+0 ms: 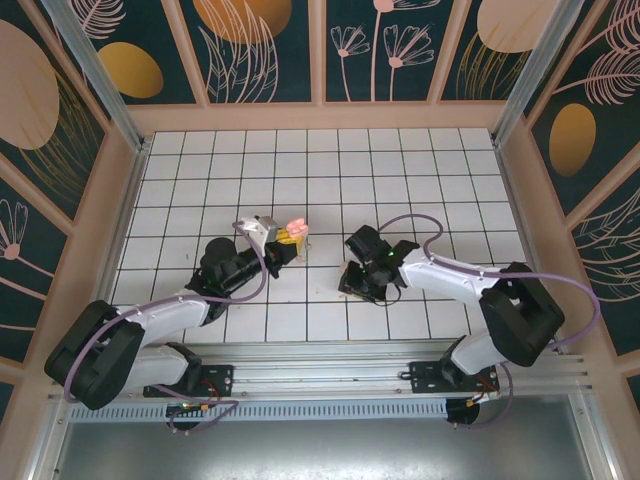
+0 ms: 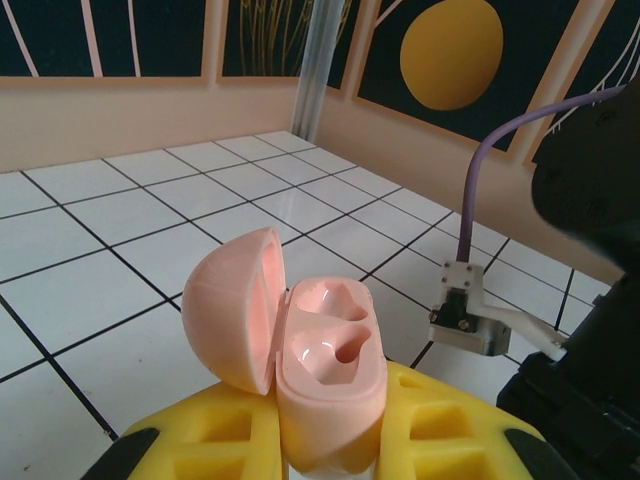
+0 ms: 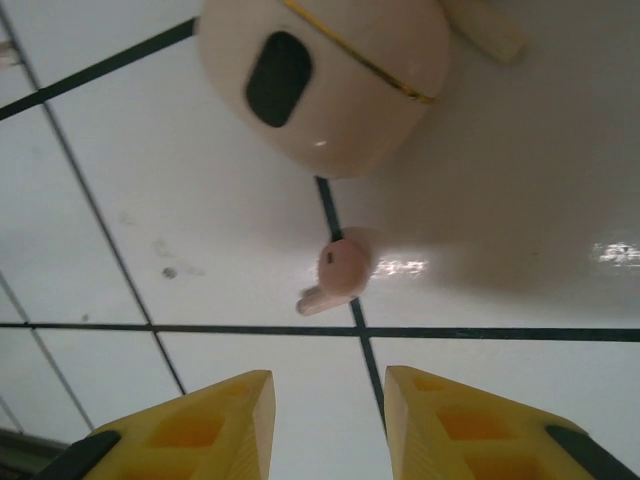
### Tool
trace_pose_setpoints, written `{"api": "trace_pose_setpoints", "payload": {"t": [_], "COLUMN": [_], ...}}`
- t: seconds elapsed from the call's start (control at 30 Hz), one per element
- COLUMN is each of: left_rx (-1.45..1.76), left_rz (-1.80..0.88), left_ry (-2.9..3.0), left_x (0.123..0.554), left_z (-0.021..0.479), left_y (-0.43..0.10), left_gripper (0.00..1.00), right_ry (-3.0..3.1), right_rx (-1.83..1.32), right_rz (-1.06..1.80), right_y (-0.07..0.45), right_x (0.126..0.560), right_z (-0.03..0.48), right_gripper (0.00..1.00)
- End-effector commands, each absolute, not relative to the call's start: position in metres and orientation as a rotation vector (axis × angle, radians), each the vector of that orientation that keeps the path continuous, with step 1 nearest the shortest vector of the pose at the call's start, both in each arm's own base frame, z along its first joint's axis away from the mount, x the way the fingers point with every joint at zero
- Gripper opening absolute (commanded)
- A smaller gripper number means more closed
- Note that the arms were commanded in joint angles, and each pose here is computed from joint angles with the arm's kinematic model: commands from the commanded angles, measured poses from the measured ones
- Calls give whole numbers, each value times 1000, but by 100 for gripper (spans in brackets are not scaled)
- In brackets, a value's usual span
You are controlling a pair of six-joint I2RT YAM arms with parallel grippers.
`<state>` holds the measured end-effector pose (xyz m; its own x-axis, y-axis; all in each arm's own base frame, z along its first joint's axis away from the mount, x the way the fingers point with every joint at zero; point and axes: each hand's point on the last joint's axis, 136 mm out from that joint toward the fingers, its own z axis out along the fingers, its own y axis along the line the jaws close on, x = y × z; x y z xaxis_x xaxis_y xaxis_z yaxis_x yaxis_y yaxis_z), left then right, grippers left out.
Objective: Insert the wireless bluetooth earbuds into the charging case
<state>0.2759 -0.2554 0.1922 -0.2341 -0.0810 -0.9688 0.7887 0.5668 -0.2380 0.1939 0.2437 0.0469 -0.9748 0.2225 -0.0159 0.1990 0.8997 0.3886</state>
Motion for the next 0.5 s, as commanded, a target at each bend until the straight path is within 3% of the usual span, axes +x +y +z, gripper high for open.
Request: {"api": "trace_pose_setpoints", "payload": {"t": [0.0, 0.47], "left_rx": [614, 579], "left_rz": [-941, -923], "left_ry": [1565, 1577], "left_x": [279, 283], "left_z": [209, 215], "left_y": [-260, -257], "left_gripper": [6, 3], "right_ry": [2973, 2989], "right_rx": [389, 358], "right_rz": [556, 514], "right_y": [244, 258], "right_x": [202, 219], "right_z": [45, 29], "right_gripper": [33, 30]}}
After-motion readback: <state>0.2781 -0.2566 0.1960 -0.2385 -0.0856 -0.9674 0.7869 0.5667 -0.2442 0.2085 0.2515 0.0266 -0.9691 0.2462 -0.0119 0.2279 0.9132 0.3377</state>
